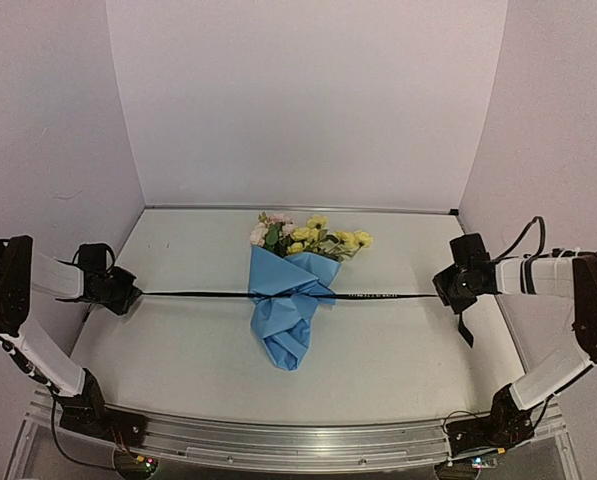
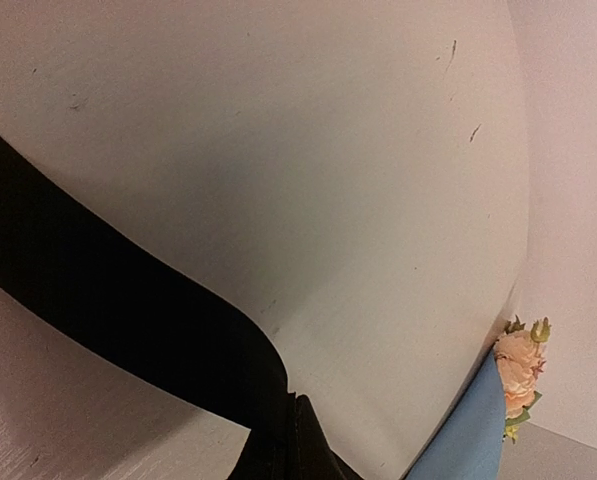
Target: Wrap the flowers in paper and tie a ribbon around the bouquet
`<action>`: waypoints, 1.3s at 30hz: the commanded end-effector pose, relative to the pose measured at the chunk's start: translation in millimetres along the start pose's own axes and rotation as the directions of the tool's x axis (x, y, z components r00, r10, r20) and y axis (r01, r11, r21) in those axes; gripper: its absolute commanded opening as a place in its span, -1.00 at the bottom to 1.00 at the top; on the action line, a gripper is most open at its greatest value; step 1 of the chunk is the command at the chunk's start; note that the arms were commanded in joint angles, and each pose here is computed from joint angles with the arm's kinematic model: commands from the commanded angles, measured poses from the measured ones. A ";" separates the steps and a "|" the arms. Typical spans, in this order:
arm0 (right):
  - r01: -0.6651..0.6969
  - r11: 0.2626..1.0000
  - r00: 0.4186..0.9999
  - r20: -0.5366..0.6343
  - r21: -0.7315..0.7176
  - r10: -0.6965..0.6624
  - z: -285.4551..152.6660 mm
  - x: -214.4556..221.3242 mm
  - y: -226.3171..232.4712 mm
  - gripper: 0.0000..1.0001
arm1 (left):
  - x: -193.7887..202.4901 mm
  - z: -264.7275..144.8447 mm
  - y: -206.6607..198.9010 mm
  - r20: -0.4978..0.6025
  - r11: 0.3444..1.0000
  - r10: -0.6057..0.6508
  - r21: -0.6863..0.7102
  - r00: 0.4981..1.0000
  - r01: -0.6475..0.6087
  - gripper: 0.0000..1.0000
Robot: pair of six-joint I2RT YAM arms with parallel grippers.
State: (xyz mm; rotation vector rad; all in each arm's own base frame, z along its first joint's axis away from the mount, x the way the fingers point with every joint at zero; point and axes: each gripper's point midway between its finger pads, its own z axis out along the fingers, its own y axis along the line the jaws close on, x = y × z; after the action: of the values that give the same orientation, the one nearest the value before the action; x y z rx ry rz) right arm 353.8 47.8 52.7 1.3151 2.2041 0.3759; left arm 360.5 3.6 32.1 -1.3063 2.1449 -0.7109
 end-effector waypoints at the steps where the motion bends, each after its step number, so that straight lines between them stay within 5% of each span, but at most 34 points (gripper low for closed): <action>1: -0.019 0.994 0.988 0.157 0.109 0.002 -10.6 -40.4 -29.9 -1.00 | -55.0 -13.4 -5.4 0.204 1.000 0.011 -0.025 0.979 -0.006 -1.00; 4: -0.025 0.994 0.989 0.146 0.111 0.008 -9.8 -43.2 -31.7 -1.00 | -60.1 -17.9 -11.1 0.220 0.999 0.033 -0.015 0.975 -0.031 -1.00; 11: 0.228 0.972 0.968 0.093 0.064 -0.233 -20.0 -3.0 30.6 -1.00 | -15.4 -1.0 -80.2 0.084 0.965 0.233 0.106 0.969 -0.241 -1.00; 20: 0.332 0.941 0.943 -0.017 0.070 -0.332 -8.8 31.9 25.8 -0.99 | 9.5 17.7 -78.0 -0.039 0.958 0.275 0.095 0.961 -0.270 -1.00; 24: 0.375 0.925 0.927 -0.035 0.063 -0.374 -12.2 38.8 23.2 -0.54 | 20.8 25.3 -75.3 -0.097 0.953 0.294 0.105 0.951 -0.284 -1.00; 27: 0.438 0.899 0.899 -0.035 0.028 -0.437 -18.4 47.1 33.2 -0.01 | 24.1 29.4 -73.8 -0.115 0.950 0.308 0.101 0.945 -0.297 -0.99; 31: 0.512 0.857 0.858 -0.011 -0.065 -0.513 -33.4 56.8 59.8 0.33 | 24.2 32.5 -72.3 -0.121 0.948 0.315 0.094 0.941 -0.305 -0.95; 39: 0.708 0.600 0.661 0.049 -0.373 -0.749 -74.2 114.0 148.9 0.64 | 23.1 27.2 -89.0 -0.100 0.924 0.379 0.085 0.920 -0.372 -0.15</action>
State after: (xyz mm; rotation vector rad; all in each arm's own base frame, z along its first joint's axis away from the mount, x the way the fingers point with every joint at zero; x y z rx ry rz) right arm 354.0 163.5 96.2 0.4473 2.4932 0.3220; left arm 409.3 -49.5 44.5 -0.9066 2.3659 -0.7313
